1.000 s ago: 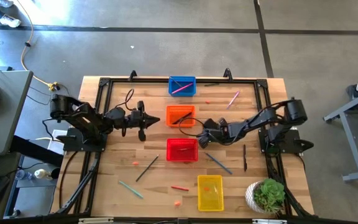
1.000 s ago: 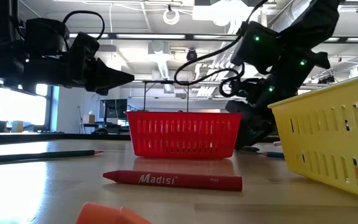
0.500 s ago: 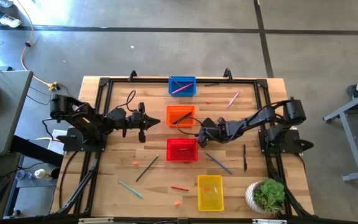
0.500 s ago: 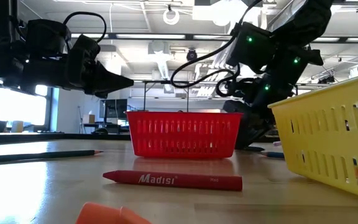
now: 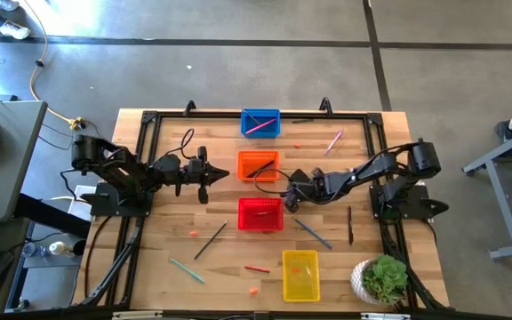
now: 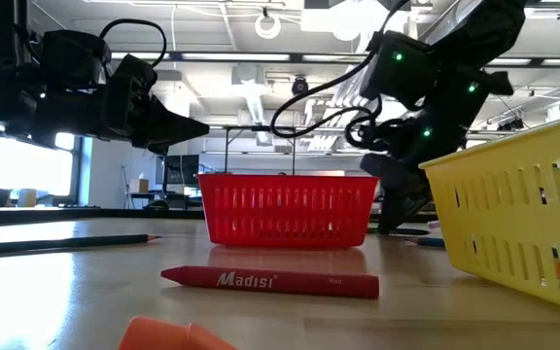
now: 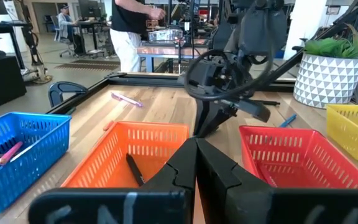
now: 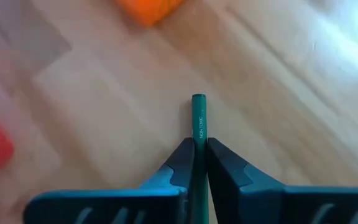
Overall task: Sort crayons/erasers/pens/pencils in bins
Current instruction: Put the green crayon into the red bin
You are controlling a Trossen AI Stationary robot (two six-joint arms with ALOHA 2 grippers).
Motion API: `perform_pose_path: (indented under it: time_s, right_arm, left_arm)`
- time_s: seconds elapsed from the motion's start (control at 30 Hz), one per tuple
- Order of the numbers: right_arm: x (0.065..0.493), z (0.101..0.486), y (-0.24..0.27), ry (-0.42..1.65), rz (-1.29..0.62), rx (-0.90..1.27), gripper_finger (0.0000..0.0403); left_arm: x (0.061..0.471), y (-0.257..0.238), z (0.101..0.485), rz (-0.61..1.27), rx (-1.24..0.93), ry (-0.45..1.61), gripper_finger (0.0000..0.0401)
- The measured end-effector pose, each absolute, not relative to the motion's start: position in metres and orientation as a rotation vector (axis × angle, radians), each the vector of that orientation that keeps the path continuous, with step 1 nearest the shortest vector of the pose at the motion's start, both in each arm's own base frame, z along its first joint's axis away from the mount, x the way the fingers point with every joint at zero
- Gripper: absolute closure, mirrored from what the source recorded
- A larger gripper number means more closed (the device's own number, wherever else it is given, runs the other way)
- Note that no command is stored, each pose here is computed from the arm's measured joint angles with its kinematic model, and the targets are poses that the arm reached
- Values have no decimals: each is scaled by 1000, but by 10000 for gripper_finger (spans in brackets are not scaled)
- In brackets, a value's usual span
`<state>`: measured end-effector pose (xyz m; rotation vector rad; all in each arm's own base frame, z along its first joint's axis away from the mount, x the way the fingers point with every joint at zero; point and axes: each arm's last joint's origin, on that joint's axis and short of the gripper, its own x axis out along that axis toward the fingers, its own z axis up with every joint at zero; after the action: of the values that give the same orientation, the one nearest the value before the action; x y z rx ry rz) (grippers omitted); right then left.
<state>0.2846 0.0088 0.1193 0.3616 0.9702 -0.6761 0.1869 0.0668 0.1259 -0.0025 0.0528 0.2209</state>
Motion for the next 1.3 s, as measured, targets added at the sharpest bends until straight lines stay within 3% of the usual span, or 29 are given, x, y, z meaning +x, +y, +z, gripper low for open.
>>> perform_pose_path:
  time_s: [0.27,0.77,1.03,1.3]
  right_arm:
    - [274,142,17,955,-640,355,384]
    - [262,197,52,736,-430,356,384]
    - [285,212,74,480,-237,313,384]
    - [339,202,77,574,-218,185,384]
  left_arm:
    - [187,67,126,221,-3,53,401]
    - [187,67,126,221,-2,52,401]
    - [187,67,126,222,1,51,401]
    - [187,67,126,226,2,51,401]
